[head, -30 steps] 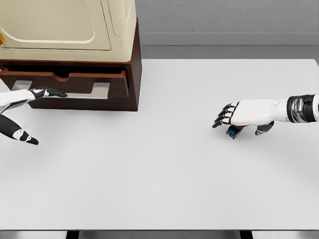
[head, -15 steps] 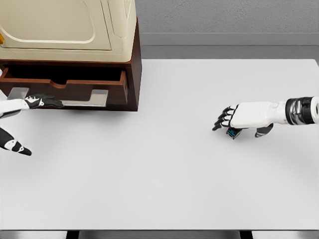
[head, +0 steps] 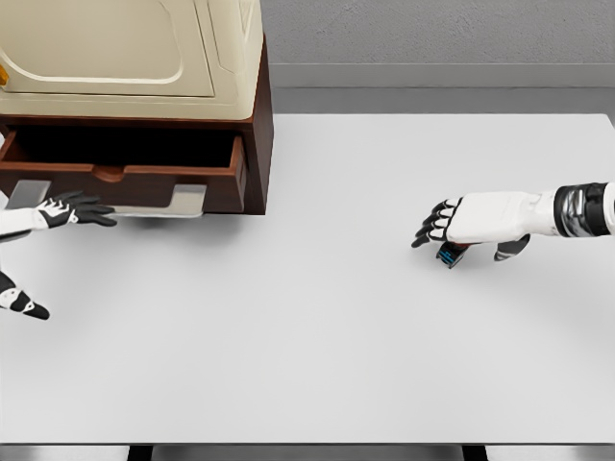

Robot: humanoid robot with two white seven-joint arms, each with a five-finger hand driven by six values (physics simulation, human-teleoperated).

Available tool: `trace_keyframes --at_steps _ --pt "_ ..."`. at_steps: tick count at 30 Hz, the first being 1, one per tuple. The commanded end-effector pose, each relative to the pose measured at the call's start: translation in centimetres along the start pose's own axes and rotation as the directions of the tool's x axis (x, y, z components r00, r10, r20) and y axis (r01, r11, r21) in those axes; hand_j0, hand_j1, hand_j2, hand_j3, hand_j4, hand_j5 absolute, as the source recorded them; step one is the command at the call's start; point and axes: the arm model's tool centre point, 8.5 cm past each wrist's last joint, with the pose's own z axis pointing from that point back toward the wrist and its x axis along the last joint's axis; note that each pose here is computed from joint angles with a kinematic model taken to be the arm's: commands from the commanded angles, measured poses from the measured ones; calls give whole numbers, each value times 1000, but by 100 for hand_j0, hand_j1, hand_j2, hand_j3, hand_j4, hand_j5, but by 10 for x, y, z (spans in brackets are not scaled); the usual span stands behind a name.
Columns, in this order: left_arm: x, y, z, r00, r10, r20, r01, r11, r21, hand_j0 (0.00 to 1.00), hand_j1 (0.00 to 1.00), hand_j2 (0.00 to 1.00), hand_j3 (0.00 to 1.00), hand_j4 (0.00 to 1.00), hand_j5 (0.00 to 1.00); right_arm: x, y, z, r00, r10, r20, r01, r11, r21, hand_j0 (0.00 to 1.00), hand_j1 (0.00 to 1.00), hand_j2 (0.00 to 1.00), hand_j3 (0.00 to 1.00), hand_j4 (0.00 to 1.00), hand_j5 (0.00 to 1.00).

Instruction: Open the cabinet drawer with left arm, and place a switch into the drawer with right arm

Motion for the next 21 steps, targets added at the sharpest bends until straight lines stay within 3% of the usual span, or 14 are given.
trace_keyframes --at_steps 1,10,13,21 --pt "-9 -11 4 997 -58 -44 55 996 -70 100 100 100 100 100 100 -1 0 1 1000 -4 -2 4 1000 -3 100 100 100 100 100 100" --pt "-3 -15 13 997 -67 -44 63 995 -82 100 100 100 100 100 100 -1 0 2 1000 -4 -5 4 1000 -3 100 100 100 100 100 100" --pt "-3 -16 13 997 -67 -44 63 995 -82 100 100 100 100 100 100 -1 0 2 1000 -4 -5 4 1000 -3 93 93 93 93 93 93" --pt "-2 -21 23 996 -70 -46 65 994 -88 100 100 100 100 100 100 -1 0 2 1000 -4 -5 4 1000 -3 98 98 98 98 98 98"
